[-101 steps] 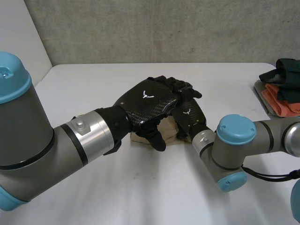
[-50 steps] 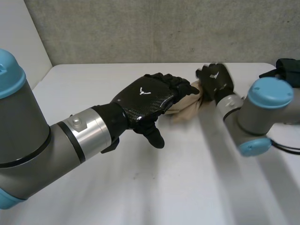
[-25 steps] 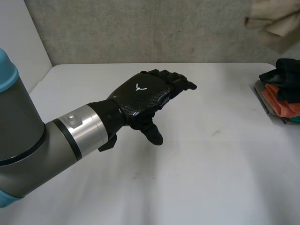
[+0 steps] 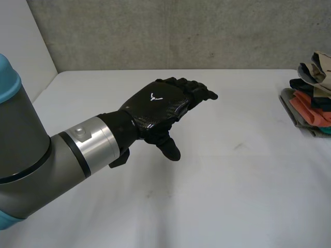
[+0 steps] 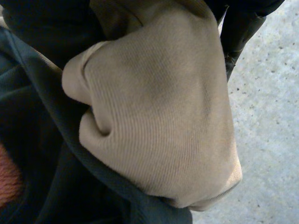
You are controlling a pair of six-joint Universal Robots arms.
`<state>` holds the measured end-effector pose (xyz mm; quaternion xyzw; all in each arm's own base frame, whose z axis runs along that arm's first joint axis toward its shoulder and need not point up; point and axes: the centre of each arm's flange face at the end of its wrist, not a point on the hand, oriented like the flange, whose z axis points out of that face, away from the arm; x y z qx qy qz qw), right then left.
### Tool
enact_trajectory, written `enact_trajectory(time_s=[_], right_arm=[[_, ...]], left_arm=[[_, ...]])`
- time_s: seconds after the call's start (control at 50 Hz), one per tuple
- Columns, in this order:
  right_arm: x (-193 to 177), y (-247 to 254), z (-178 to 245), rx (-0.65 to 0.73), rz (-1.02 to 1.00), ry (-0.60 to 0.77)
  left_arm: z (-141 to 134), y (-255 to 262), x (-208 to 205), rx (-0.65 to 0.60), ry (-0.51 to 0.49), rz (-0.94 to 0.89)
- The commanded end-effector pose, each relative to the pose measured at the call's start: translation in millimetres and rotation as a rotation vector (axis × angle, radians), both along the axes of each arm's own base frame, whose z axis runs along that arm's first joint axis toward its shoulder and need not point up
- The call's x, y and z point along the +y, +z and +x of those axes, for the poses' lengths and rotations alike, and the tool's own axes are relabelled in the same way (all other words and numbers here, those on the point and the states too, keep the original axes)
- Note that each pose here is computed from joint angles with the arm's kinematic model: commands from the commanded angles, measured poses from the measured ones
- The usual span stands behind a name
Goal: Fold the laundry.
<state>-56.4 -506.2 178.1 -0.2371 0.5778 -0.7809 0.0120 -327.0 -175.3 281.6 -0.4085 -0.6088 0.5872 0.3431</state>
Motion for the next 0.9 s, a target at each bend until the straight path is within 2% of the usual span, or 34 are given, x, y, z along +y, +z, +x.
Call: enact_trajectory(time_s=[0.02, 0.2, 0.3, 0.42, 0.58, 0.66, 0.74, 0.76, 0.82, 0.84, 0.9], right_arm=[[-2.6, -6.7, -1.8, -0.009, 0.008, -0.007], [-4.5, -11.0, -0.3, -0.02, 0.014, -0.021], [6.9, 30.5, 1.5, -0.023, -0.044, -0.09], [21.3, 56.2, 1.5, -0.059, -0.055, -0.168], [40.0, 50.7, 3.7, -0.116, 0.08, -0.192], [54.1, 45.9, -13.7, -0.145, 0.16, -0.26], [71.6, 67.9, -48.4, -0.135, 0.165, -0.402], [79.2, 80.1, -72.3, -0.117, 0.142, -0.514], [88.8, 98.0, -106.2, -0.063, 0.091, -0.694], [92.7, 109.6, -121.0, -0.012, 0.053, -0.794], [94.8, 127.8, -130.0, 0.053, -0.007, -0.896]], left_arm=[[-0.5, -0.4, 1.2, -0.001, -0.003, 0.001], [-0.6, 0.0, 1.0, 0.0, -0.003, 0.0], [-0.2, 0.0, 0.4, 0.0, 0.0, 0.0], [-0.4, 0.5, 1.1, 0.001, -0.002, -0.001], [0.3, 2.0, 1.0, 0.003, 0.001, -0.005], [0.7, 3.5, 1.3, 0.006, 0.003, -0.009], [1.7, 8.9, 3.8, 0.017, 0.002, -0.019], [1.9, 9.0, 4.1, 0.018, 0.002, -0.018], [3.1, 13.8, 5.1, 0.03, 0.004, -0.022], [3.3, 14.8, 5.5, 0.033, 0.004, -0.022], [4.2, 17.7, 5.6, 0.043, 0.007, -0.02]])
